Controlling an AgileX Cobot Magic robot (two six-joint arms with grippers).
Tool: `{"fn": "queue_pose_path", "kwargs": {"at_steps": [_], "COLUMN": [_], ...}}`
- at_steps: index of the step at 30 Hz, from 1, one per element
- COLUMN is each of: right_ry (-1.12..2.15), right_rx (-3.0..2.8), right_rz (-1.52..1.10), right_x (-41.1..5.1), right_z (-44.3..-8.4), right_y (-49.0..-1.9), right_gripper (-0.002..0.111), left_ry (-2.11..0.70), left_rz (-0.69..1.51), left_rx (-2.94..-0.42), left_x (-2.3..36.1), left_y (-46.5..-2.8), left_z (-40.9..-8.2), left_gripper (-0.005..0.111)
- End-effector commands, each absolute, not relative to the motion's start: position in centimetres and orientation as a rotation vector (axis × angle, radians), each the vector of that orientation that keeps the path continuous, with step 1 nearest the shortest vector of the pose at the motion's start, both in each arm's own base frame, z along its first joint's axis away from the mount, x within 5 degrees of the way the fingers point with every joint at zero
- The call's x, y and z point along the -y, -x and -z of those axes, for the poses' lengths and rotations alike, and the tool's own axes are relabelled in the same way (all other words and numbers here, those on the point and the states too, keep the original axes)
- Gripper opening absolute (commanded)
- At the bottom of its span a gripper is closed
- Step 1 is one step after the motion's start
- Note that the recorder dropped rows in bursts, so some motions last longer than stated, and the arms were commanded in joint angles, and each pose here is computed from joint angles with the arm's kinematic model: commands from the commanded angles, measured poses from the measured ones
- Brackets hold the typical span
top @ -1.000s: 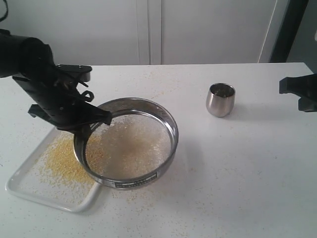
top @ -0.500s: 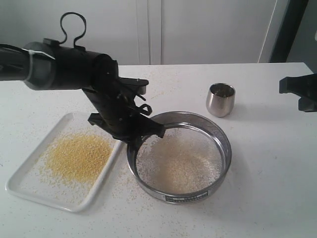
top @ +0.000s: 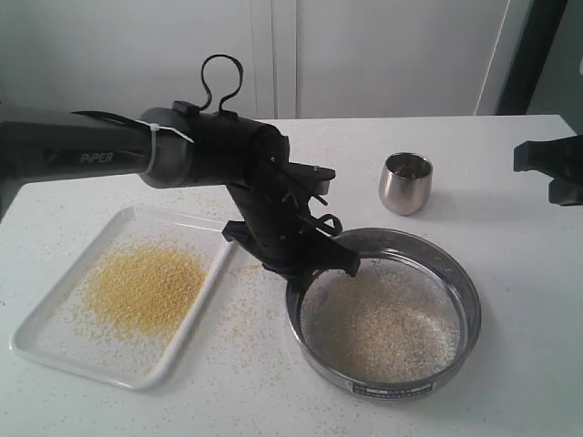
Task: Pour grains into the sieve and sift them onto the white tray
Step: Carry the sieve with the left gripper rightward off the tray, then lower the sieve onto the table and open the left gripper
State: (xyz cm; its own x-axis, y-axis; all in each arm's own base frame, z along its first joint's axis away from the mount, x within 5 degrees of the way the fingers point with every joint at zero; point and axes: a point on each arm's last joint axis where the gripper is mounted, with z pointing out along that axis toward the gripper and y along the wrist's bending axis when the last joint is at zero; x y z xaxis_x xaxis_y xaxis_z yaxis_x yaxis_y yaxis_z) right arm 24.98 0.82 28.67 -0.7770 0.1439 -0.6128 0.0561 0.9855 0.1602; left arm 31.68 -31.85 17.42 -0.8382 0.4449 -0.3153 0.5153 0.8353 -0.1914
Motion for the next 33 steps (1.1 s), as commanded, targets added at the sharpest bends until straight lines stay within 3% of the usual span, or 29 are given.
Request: {"fn": "queue_pose_path", "kwargs": {"at_steps": [1, 27, 29, 33], "right_ry": [-0.150, -0.150, -0.150, -0.150], "right_rx": [-2.450, -2.450, -2.450, -2.450], "right_rz": [-0.171, -0.171, -0.171, -0.171], "right_x": [-0.65, -0.65, -0.65, -0.65], "right_z": [-28.75, -28.75, -28.75, -28.75], "right_y": [-24.86, -24.86, -24.86, -24.86], "right_gripper": [0.000, 0.000, 0.000, 0.000], "left_ry": [-0.727, -0.743, -0.740, -0.740], "left_rz": [0.431, 0.411, 0.414, 0.415], "left_rx": [-2.774, -2.789, -2.784, -2.782], "left_x": [32.90, 33.00, 33.04, 33.05], "left_y": [-31.56, -31.70, -31.74, -31.76], "left_z": [-18.06, -17.70, -17.71, -17.72], "left_gripper": [0.000, 0.000, 0.008, 0.044]}}
